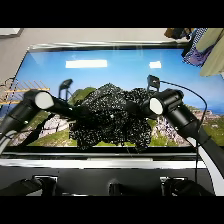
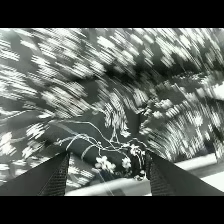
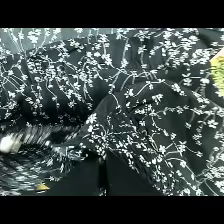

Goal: Fold the clothes and pants, and hang the long-sleeved shirts on hangers.

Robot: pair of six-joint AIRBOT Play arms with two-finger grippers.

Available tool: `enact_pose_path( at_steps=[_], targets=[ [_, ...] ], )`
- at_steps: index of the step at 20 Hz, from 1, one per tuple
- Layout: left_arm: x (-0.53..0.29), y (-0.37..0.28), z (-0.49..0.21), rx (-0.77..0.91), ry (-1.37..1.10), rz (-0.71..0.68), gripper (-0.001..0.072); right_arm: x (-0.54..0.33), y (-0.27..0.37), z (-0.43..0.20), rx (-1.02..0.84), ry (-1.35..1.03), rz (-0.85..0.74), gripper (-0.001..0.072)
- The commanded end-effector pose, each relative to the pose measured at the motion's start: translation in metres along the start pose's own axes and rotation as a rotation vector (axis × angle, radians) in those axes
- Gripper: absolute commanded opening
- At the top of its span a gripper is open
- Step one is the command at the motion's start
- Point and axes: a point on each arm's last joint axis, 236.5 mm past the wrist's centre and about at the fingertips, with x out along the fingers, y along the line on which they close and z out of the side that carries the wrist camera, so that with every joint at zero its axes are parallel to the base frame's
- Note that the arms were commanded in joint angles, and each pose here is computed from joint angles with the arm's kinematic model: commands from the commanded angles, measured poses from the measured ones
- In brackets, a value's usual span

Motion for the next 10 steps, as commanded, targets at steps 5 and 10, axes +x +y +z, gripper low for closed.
enact_pose_path(
  at_steps=[5, 10],
  targets=[
    [-0.073, 0.173, 0.049, -0.141, -0.138, 0.125, 0.0534, 0.004, 0.000, -0.004, 0.007, 0.020, -0.005, 0.0019],
    [-0.111, 0.259, 0.062, -0.336, -0.285, 0.196, 0.0642, 0.004, -0.003, -0.009, 0.010, 0.040, -0.015, 0.0019]
  ],
)
